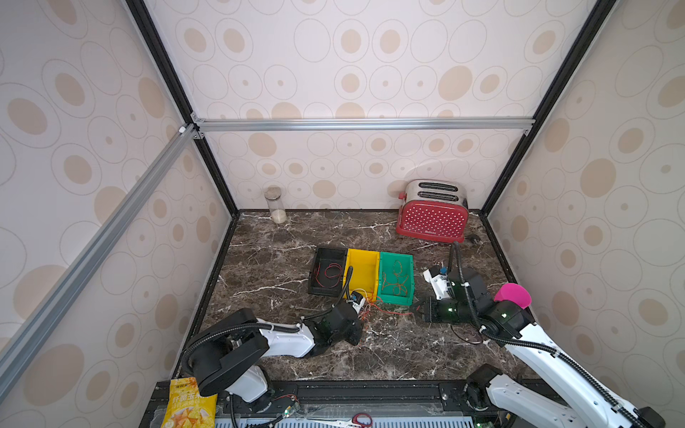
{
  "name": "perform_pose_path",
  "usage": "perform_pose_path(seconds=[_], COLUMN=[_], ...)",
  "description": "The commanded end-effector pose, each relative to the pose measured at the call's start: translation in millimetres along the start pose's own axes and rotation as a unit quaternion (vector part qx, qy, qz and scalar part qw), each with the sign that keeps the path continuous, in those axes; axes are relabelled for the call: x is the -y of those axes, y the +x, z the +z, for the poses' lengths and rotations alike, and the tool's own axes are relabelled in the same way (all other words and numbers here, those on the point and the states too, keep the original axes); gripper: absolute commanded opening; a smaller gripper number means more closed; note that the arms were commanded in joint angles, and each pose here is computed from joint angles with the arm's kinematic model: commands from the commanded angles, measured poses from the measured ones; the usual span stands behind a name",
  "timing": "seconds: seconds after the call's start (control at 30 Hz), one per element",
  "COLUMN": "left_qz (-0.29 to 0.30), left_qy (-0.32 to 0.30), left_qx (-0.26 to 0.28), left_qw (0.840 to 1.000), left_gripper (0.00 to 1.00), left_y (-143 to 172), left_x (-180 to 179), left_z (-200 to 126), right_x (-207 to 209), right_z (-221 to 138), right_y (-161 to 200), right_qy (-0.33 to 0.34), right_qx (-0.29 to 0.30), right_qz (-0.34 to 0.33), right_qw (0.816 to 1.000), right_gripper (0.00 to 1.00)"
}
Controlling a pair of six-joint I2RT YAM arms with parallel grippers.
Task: Untangle and sort cables by color
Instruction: Untie the cable.
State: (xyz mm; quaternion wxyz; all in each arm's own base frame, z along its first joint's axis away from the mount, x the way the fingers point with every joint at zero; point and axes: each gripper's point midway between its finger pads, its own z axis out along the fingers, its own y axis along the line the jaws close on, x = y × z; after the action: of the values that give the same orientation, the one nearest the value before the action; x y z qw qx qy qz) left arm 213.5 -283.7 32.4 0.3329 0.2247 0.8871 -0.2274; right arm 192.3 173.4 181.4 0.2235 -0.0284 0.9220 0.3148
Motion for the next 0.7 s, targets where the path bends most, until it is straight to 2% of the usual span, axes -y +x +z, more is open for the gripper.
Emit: perform_pose_path(seconds=[0.0, 0.13, 0.33, 0.53, 0.67], left_qz=[-0.026, -0.056, -0.084, -0.093, -0.103], left_qy=[-0.002, -0.002, -0.021, -0.054, -0.072], left_qx=[0.014, 0.027, 0.025, 0.016, -0.001], left_qw=[1.0, 0.998, 0.996, 0.994, 0.992], left_gripper=[0.03, 0.0, 0.0, 0.0, 0.0], left_y=[-3.7, -5.2, 0.1, 7.3, 18.3], left_x=[-10.0, -23.8, -46.5, -67.4, -79.0], left_z=[-9.6, -18.4, -25.4, -32.6, -37.8], right_x=[30.7, 64.3, 95.3, 114.6, 114.4], right_z=[-14.6, -25.3, -35.7, -44.7, -44.3], right_y=[0.5, 4.5, 5.0, 0.2, -2.2], right_qy=[0.092, 0.193, 0.287, 0.352, 0.351], right_qx=[0.006, -0.007, -0.012, 0.001, 0.008], right_qz=[-0.014, -0.02, -0.012, 0.004, 0.003], right_qw=[0.996, 0.981, 0.958, 0.936, 0.936], right_gripper=[0.0, 0.0, 0.0, 0.0, 0.0])
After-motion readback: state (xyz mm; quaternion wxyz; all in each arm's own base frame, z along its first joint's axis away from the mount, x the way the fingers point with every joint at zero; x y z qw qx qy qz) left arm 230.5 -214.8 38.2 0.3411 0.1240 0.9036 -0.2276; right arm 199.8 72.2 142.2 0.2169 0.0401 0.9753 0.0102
